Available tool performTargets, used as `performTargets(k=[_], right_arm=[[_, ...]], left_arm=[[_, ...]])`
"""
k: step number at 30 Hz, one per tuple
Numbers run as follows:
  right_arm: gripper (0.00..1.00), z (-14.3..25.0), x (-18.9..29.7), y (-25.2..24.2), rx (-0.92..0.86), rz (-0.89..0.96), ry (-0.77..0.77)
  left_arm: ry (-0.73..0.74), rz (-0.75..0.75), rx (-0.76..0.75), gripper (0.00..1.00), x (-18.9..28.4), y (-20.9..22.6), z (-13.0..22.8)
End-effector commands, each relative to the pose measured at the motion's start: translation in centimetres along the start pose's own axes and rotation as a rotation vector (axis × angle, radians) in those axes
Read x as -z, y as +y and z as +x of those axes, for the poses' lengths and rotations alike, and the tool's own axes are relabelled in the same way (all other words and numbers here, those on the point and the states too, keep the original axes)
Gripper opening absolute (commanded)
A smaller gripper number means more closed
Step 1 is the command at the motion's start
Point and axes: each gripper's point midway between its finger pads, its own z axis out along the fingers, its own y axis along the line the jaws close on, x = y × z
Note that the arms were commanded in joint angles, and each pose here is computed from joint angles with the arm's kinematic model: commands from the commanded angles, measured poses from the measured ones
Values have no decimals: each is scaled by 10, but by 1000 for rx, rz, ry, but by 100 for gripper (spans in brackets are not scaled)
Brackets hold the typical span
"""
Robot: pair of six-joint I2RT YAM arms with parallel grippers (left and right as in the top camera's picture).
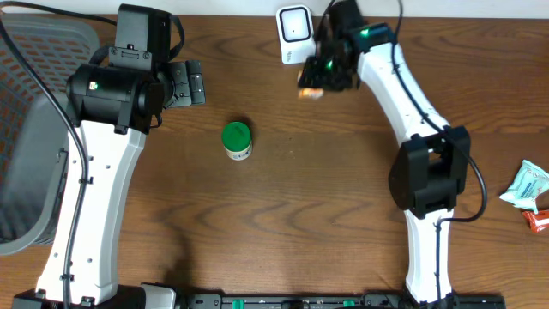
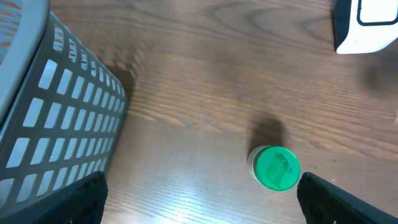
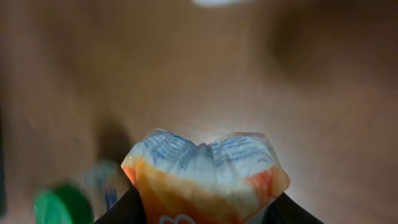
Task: Scan the item barcode
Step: 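Lift the orange pack and carry it up to the scanner, then hold the orange pack against the scanner window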
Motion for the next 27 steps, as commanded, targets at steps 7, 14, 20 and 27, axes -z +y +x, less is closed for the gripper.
performTargets(k=[7, 14, 20, 27], right_arm=[[36, -101, 32, -26, 66, 243, -445], [35, -142, 42, -11, 107, 211, -631], [35, -158, 13, -7, 211, 209, -696], [34, -173, -32, 2, 360, 209, -791]], left_arm=[[0, -19, 1, 98, -1, 4, -1], [0, -19, 1, 98, -1, 4, -1], [0, -19, 1, 98, -1, 4, -1], [0, -19, 1, 98, -1, 4, -1]])
